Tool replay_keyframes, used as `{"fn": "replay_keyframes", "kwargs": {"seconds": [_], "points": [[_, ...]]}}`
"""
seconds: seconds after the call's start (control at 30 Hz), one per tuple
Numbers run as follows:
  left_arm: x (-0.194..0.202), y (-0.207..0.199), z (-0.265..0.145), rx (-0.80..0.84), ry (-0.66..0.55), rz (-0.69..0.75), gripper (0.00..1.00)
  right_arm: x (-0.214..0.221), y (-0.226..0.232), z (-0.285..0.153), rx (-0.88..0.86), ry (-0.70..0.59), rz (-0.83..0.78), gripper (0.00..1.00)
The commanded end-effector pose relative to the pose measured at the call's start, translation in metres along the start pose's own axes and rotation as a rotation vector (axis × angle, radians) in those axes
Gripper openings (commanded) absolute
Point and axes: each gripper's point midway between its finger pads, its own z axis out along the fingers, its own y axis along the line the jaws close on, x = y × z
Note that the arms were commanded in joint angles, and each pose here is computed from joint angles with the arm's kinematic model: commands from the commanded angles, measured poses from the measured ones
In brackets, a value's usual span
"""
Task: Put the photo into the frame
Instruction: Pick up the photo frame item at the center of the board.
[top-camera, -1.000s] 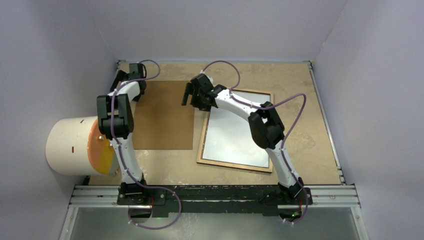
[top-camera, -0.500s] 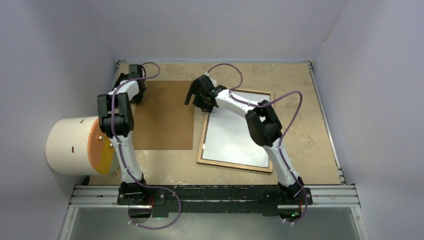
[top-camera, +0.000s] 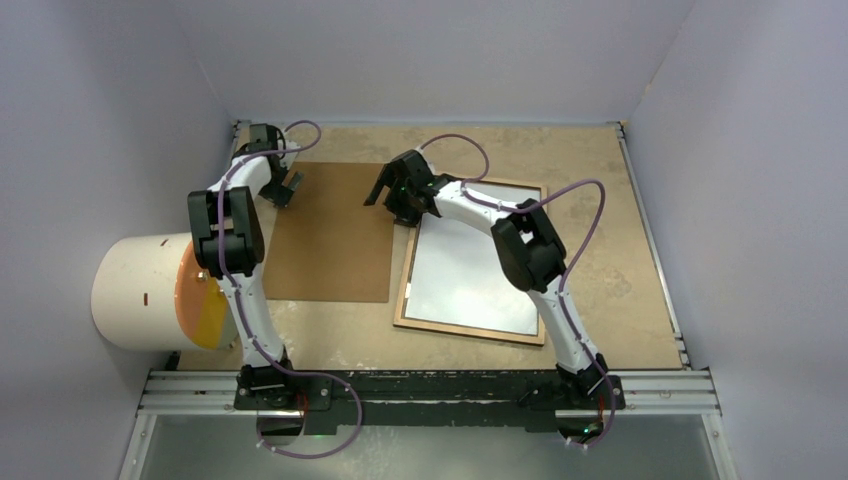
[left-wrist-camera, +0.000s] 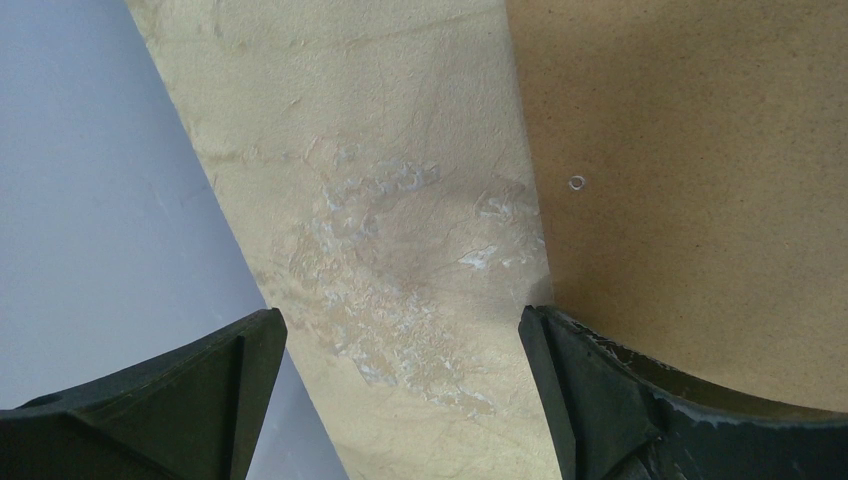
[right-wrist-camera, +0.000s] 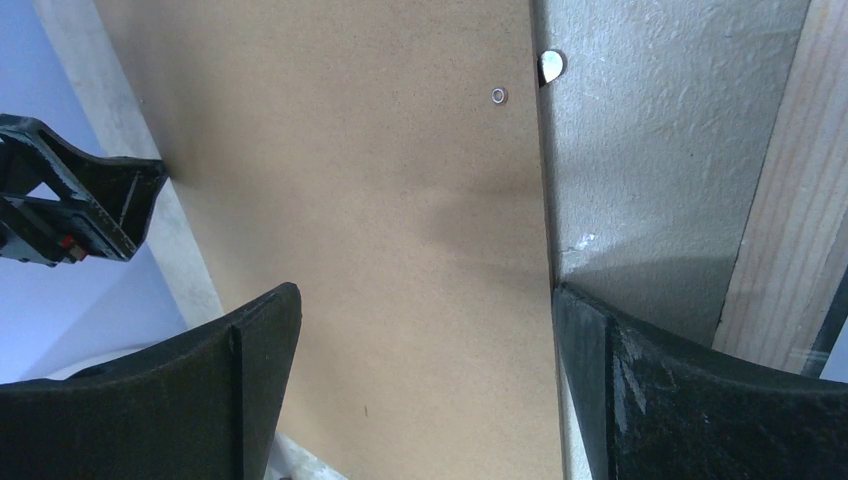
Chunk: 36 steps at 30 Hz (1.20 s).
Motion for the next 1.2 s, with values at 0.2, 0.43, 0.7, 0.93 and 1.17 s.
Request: {"fn": "replay_keyframes", "kwargs": {"seconds": [0.2, 0.43, 0.7, 0.93, 1.17], "points": [[0.051, -0.123, 0.012, 0.485, 0.143, 0.039, 0.98, 0.042, 0.074, -0.043, -0.402, 0.286, 0.143, 0.95], [0.05, -0.139, 0.009, 0.561, 0.128, 0.04, 0.97, 0.023, 0.126, -0.102, -0.601, 0.228, 0.076, 0.95], [0.059, -0.15, 0.006, 0.606, 0.131, 0.057, 0.96, 0.019, 0.154, -0.15, -0.815, 0.209, 0.101, 0.92], [0.047, -0.146, -0.002, 0.602, 0.093, 0.025, 0.95, 0.023, 0.162, -0.165, -0.831, 0.186, 0.078, 0.87], [0.037, -0.145, -0.013, 0.608, 0.064, 0.011, 0.95, 0.024, 0.133, -0.149, -0.672, 0.133, 0.087, 0.73]]}}
